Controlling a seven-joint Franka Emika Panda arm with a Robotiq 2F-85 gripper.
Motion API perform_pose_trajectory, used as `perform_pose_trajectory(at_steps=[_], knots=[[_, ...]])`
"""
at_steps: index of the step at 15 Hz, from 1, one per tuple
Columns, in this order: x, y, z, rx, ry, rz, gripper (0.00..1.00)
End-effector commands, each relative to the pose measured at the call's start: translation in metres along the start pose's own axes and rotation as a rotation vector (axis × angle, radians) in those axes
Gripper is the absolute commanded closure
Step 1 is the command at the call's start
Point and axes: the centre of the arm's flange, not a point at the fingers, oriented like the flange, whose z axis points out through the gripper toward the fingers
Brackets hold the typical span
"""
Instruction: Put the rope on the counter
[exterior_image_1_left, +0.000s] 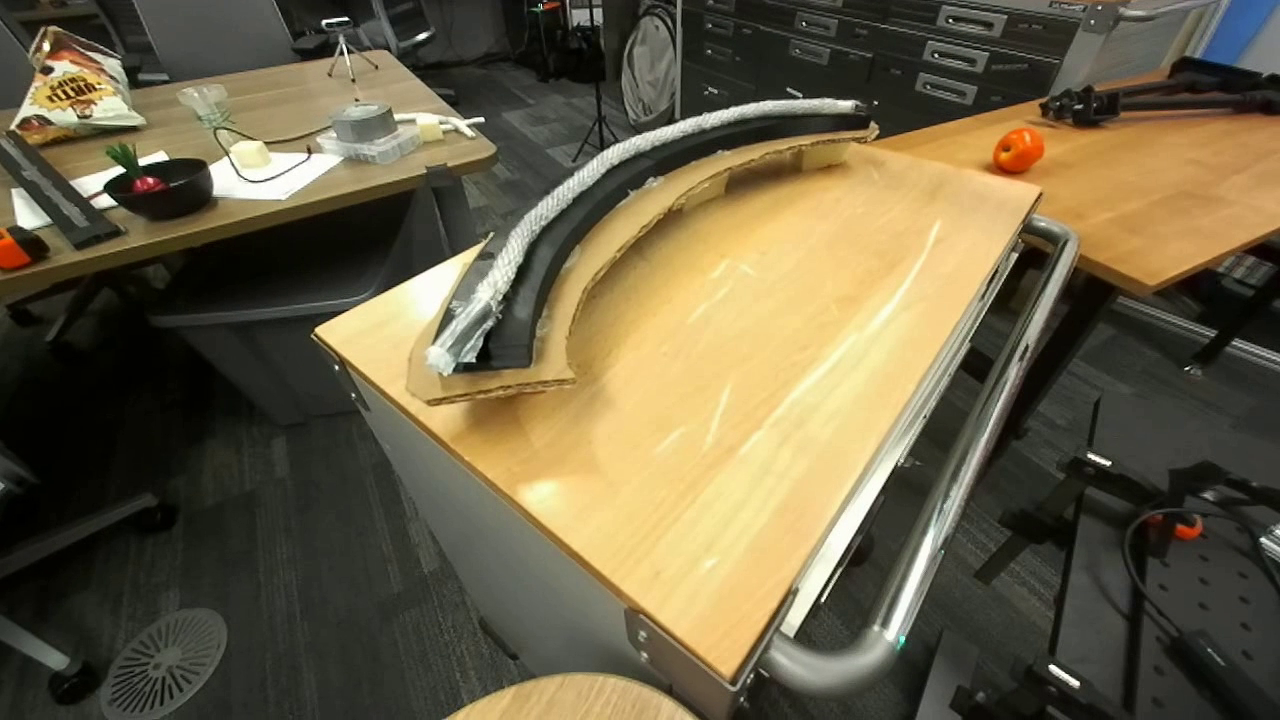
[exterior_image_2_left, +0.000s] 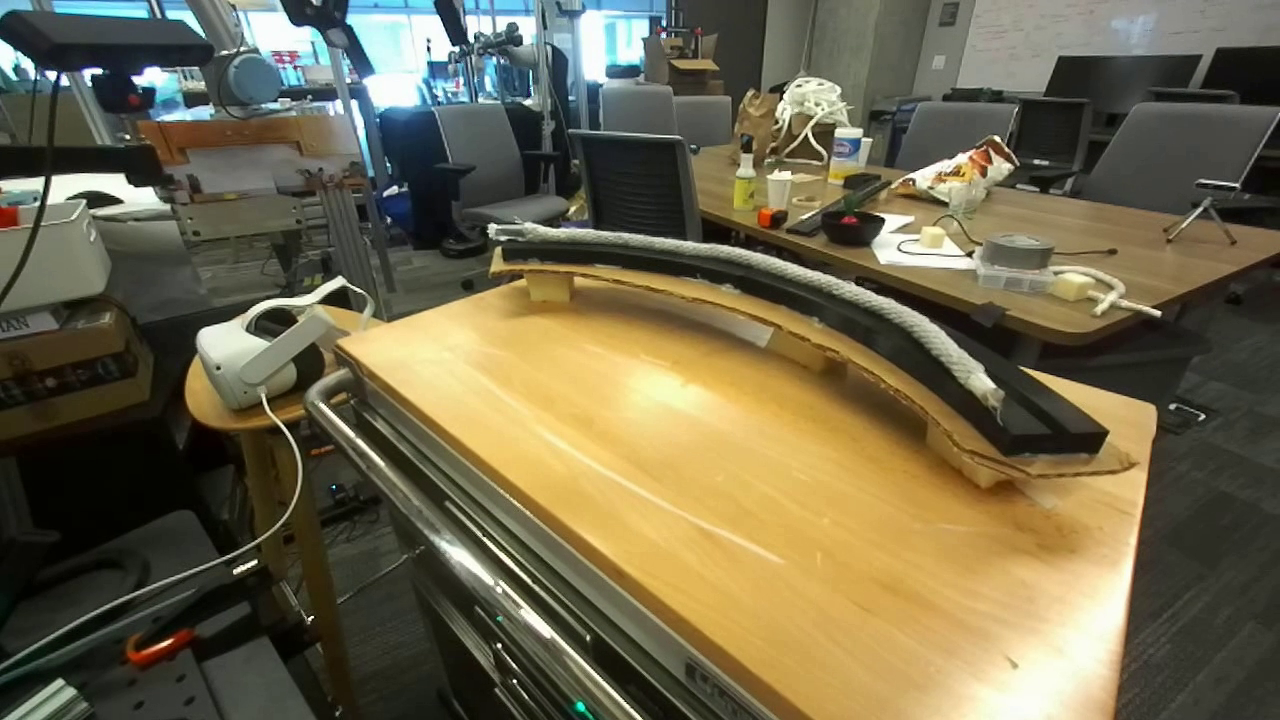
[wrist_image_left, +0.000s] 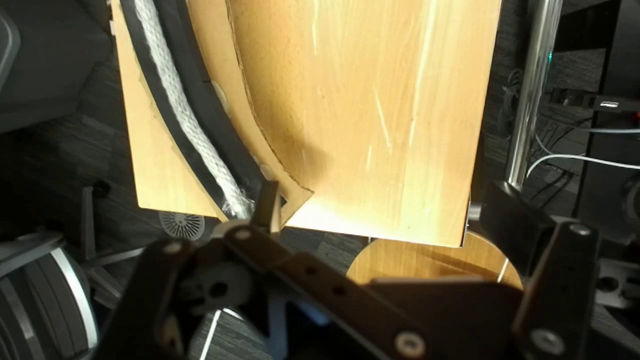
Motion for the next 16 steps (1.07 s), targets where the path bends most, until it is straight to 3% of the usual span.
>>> perform_pose_trajectory(at_steps=[1,4,6,9,10,12,16], knots=[[-0.010,0.046,0.014,0.033,0.093,-0.124,0.00],[-0.002,0.079,0.039,0.062,0.140,-0.212,0.00],[0.019,0.098,0.064,0.080,0.100,-0.211,0.00],[0.050,0.118,0.097,-0.002,0.041,-0.068,0.00],[0.030,0.088,0.090,0.053,0.074,-0.133,0.00],[0.040,0.090,0.108,0.070,0.067,-0.131,0.00],[0.035,0.096,0.101,0.040,0.064,-0.122,0.00]])
